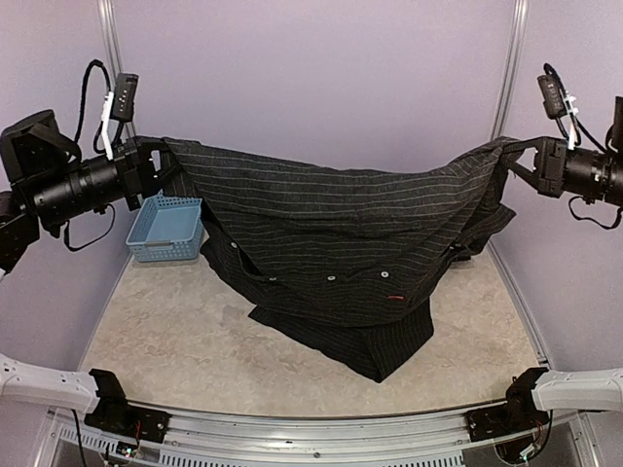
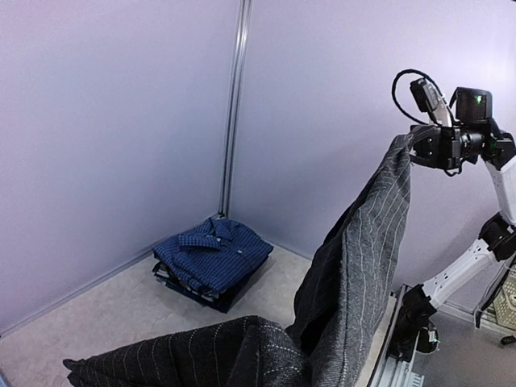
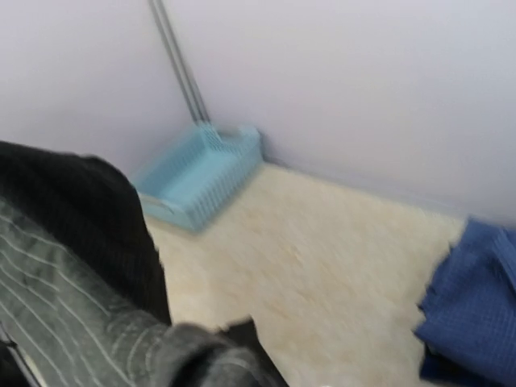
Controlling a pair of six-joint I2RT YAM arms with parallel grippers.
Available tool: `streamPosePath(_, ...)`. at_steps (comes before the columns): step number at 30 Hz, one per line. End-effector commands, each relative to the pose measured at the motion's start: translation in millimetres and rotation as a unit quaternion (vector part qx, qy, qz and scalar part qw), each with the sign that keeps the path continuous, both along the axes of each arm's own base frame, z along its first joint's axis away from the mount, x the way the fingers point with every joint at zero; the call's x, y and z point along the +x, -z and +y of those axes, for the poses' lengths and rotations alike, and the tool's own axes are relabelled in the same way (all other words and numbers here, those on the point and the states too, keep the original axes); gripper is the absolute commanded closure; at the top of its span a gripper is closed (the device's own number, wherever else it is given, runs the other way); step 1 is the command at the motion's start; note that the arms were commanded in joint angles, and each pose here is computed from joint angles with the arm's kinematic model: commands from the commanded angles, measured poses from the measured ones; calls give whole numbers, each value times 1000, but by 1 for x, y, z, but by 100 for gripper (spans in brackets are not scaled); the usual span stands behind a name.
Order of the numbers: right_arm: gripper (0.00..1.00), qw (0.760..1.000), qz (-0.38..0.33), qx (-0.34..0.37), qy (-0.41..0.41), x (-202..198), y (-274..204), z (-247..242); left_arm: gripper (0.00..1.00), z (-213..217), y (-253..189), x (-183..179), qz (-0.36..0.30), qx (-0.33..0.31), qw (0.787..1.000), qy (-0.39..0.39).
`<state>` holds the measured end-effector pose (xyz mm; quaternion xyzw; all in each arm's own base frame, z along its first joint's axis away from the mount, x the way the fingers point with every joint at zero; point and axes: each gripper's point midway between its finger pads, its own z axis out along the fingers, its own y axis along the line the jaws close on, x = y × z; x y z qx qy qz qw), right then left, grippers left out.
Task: Fold and stack the long sleeve shirts
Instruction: Flatten out the crumpled shirt at the center of the board.
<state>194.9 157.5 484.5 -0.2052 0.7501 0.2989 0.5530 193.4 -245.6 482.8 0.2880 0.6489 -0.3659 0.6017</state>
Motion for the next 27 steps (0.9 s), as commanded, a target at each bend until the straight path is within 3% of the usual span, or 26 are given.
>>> streamPosePath(1,100,998,-41,38,-25,-36,-41,-10,100,5,-43,-28,-51,-45,997,36)
streamPosePath(6,100,996,-68,50,-12,-47,-64,-22,100,9,-59,-35,-63,-63,995,41)
streamPosePath(8,100,997,-66,48,12,-38,-63,-26,100,14,-60,-25,-62,-66,996,9)
streamPosePath(13,100,993,-18,-8,114,28,-14,-30,100,21,-27,44,-23,-21,988,-154)
streamPosePath(19,100,960,30,-122,251,126,60,-36,100,27,52,155,51,49,961,-268)
streamPosePath(25,100,956,53,-157,241,211,97,-22,100,31,105,243,92,77,949,-291)
streamPosePath(27,100,954,83,-173,232,246,131,-19,100,34,127,270,110,88,945,-296)
